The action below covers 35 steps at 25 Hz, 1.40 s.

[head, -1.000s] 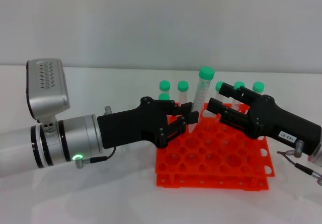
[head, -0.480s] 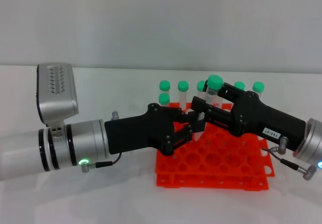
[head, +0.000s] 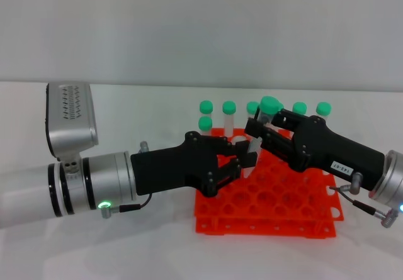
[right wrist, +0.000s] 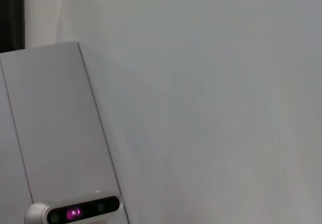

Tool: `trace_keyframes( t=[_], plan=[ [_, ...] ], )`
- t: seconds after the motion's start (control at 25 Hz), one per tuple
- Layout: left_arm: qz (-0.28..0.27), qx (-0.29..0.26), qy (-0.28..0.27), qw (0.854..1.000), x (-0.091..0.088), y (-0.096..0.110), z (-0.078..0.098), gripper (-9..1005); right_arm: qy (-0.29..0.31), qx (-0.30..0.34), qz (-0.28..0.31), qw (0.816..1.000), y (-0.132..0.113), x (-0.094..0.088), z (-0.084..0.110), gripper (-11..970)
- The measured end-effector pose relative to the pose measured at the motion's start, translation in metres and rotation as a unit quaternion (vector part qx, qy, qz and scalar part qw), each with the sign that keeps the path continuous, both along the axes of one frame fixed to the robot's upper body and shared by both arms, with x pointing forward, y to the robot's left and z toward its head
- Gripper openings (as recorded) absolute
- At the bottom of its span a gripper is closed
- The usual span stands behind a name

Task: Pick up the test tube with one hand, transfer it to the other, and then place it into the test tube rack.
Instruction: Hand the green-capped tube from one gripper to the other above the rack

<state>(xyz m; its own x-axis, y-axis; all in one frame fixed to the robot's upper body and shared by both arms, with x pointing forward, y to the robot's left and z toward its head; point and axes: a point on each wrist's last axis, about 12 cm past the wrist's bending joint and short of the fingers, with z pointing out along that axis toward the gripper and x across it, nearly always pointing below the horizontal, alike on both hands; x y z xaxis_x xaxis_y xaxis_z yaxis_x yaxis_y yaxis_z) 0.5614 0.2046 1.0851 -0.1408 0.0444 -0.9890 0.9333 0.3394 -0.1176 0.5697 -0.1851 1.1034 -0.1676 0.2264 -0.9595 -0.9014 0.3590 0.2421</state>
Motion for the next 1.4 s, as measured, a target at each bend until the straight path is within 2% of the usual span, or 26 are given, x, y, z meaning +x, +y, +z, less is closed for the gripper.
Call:
trace_keyframes(
  t=[0.48, 0.88, 1.2, 1.4],
  plan=[
    [0.002, 0.000, 0.002, 1.000, -0.001, 0.001, -0.001, 311, -0.001, -0.001, 0.001, 1.000, 0.000, 0.000, 0.000, 200],
    [0.035, -0.003, 0.002, 0.999, 0.001, 0.004, -0.006, 319, 0.000, 0.000, -0.002, 1.000, -0.001, 0.000, 0.000, 201],
    [0.067, 0.005, 0.019, 0.998, 0.009, 0.000, -0.011, 325, 0.000, 0.001, 0.003, 1.000, 0.001, -0.001, 0.000, 202],
    [0.069, 0.005, 0.023, 0.997, 0.012, -0.004, -0.011, 497, -0.004, -0.001, 0.003, 1.000, 0.002, 0.001, 0.001, 202]
  ],
)
